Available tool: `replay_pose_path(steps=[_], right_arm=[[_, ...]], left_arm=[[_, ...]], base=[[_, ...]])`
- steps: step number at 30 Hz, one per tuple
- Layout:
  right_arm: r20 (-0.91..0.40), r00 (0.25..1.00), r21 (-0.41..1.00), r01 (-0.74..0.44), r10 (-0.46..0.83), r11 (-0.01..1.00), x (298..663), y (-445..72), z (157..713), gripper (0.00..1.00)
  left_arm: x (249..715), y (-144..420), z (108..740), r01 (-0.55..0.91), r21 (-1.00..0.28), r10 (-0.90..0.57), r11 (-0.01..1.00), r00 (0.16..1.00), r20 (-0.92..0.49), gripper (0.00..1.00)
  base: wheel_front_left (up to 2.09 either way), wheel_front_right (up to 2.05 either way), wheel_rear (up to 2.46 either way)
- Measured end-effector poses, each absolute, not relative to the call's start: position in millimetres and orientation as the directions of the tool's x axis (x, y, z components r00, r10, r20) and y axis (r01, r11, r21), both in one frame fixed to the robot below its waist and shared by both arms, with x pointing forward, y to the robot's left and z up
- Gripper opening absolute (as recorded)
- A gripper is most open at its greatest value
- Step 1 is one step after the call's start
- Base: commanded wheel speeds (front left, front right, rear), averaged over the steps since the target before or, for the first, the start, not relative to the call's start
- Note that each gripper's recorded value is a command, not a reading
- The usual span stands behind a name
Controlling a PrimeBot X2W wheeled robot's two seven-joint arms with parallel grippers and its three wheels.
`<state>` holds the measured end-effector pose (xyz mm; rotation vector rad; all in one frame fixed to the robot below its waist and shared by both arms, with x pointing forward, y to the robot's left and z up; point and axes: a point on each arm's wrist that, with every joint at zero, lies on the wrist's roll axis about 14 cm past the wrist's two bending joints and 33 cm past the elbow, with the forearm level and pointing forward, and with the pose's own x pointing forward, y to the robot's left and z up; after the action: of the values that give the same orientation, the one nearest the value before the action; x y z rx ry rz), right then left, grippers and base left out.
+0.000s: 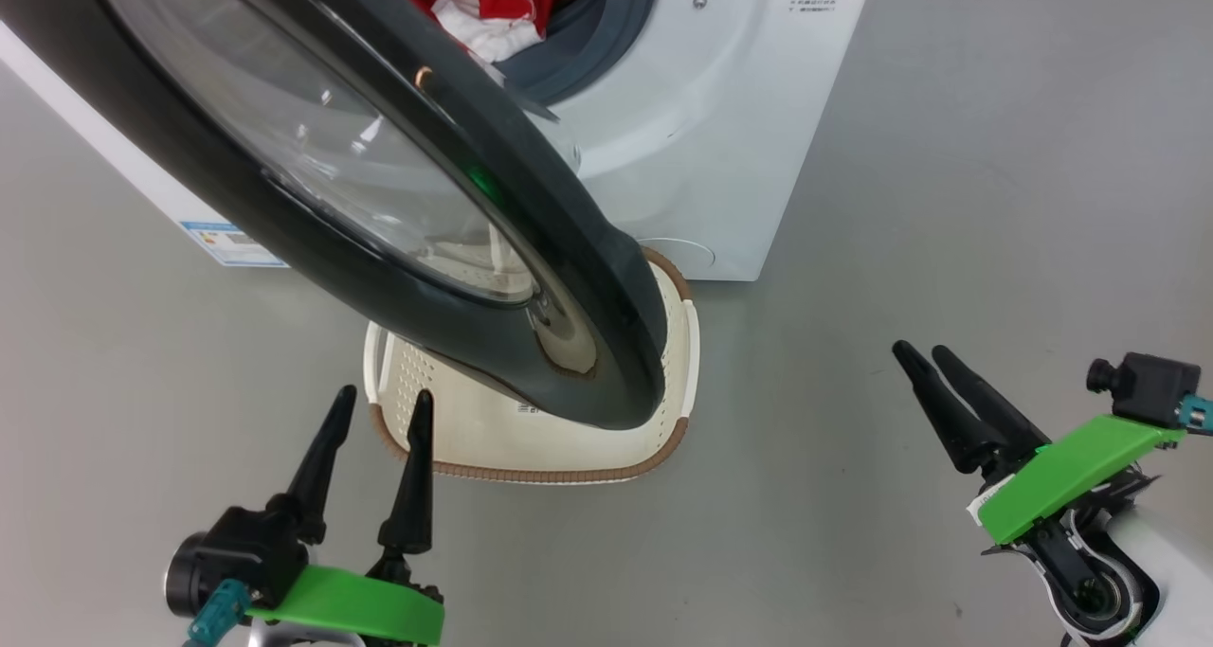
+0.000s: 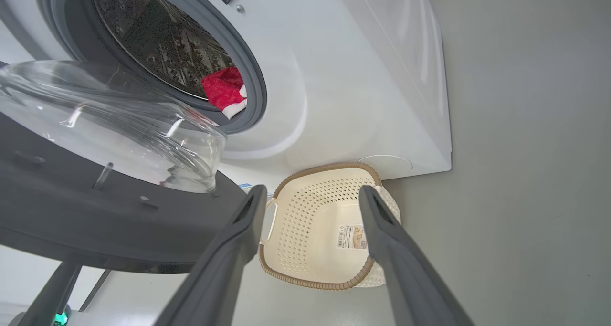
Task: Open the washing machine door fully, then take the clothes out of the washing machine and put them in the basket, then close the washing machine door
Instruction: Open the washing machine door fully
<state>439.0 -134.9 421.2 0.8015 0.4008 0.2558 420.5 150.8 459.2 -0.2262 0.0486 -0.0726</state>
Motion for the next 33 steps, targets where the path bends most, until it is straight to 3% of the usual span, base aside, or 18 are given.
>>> replay_pose_path(steps=[13,25,33], right_arm=[[-0.183,0.965,0.47,-0.084,0.19,0.878,441,-183,422,1.0],[-0.111,0.991,0.29,-0.038,0.073,0.956,424,-201,435,1.0],[-0.119,0.993,0.246,0.018,0.012,0.969,405,-210,432,1.0]], left_arm=[[422,151,458,0.065,-0.227,-0.076,0.972,0.996,-0.042,1.0],[421,155,460,0.057,-0.224,-0.066,0.973,0.997,-0.036,1.0],[420,158,466,0.05,-0.22,-0.056,0.974,0.998,-0.022,1.0]], base=[[0.0,0.0,0.0],[0.0,0.0,0.0],[0.0,0.0,0.0]])
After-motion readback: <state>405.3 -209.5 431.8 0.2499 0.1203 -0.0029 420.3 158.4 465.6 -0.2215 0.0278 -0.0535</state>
